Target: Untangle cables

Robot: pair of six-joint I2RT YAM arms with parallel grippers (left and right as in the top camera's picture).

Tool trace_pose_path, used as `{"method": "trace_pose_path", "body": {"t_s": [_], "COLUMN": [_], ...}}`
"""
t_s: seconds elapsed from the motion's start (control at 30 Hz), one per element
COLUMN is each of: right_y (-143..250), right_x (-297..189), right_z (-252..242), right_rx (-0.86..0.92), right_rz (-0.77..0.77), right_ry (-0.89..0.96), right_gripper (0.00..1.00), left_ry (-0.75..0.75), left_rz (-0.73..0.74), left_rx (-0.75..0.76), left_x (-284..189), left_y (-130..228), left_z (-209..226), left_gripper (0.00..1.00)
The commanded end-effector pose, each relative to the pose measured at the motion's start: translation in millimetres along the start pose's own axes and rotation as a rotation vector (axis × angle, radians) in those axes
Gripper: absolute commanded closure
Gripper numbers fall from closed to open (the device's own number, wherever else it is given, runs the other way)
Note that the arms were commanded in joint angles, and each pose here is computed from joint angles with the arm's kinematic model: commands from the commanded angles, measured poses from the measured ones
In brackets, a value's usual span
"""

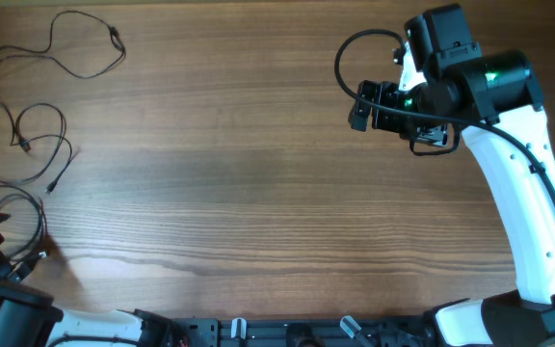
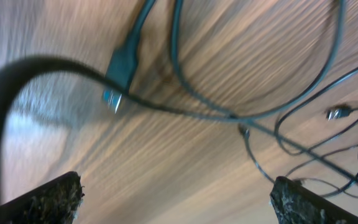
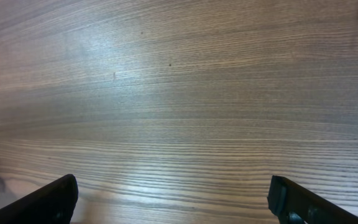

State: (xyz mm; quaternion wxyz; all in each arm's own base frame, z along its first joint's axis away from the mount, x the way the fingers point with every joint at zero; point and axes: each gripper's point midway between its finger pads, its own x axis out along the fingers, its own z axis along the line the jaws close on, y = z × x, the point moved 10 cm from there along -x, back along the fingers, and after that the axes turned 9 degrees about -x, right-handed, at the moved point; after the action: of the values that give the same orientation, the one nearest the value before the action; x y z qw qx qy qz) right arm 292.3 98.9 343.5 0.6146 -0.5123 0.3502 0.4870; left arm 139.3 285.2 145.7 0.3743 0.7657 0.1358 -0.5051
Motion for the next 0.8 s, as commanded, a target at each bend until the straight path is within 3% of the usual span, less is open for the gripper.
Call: {"method": "trace_pose_path", "body": {"t_s": [0.0,0.07,0.1,0.37,0.43,0.47,0.6,0.67,0.77], "right_y": [-1.0,-1.2,-1.2,-3.1,-3.2,-3.2,-4.1,-4.8,-4.7], "right_x": [4.6,4.6,4.6,4.6,4.6,4.6,4.6,4.6,4.6], "right_z": [1.4,1.5,1.5,2.1,2.1,2.1,2.3,2.5,2.5], "right_rx": [-0.02,-0.021,-0.021,-0.022,-0.021,-0.021,-0.023,-0.024,-0.024], "right_rz": [0.012,0.011,0.011,-0.002,-0.003,-0.003,-0.009,-0.014,-0.013], "right_ry": [-0.008,-0.008,-0.008,-0.012,-0.012,-0.012,-0.014,-0.015,-0.015], "right_gripper": [0.0,0.0,0.0,0.01,0.0,0.0,0.0,0.0,0.0], "left_ry": [-0.027,-0.168,-0.221,-0.157,-0.014,0.005,-0.113,-0.153,-0.18], "left_rz": [-0.069,-0.347,-0.414,-0.395,-0.231,-0.228,-0.469,-0.461,-0.3], "left_rx": [-0.038,-0.08,-0.085,-0.016,0.019,0.027,0.008,-0.006,-0.029], "left_x": [-9.7,-14.4,-16.9,-29.7,-34.1,-34.0,-31.9,-15.4,4.1], "left_y": [0.1,-17.9,-21.4,4.6,22.7,22.5,0.3,-7.3,-2.6], "left_z": [4.5,15.9,21.0,15.2,4.5,1.7,8.0,15.0,24.8], "left_gripper": [0.0,0.0,0.0,0.0,0.0,0.0,0.0,0.0,0.0]}}
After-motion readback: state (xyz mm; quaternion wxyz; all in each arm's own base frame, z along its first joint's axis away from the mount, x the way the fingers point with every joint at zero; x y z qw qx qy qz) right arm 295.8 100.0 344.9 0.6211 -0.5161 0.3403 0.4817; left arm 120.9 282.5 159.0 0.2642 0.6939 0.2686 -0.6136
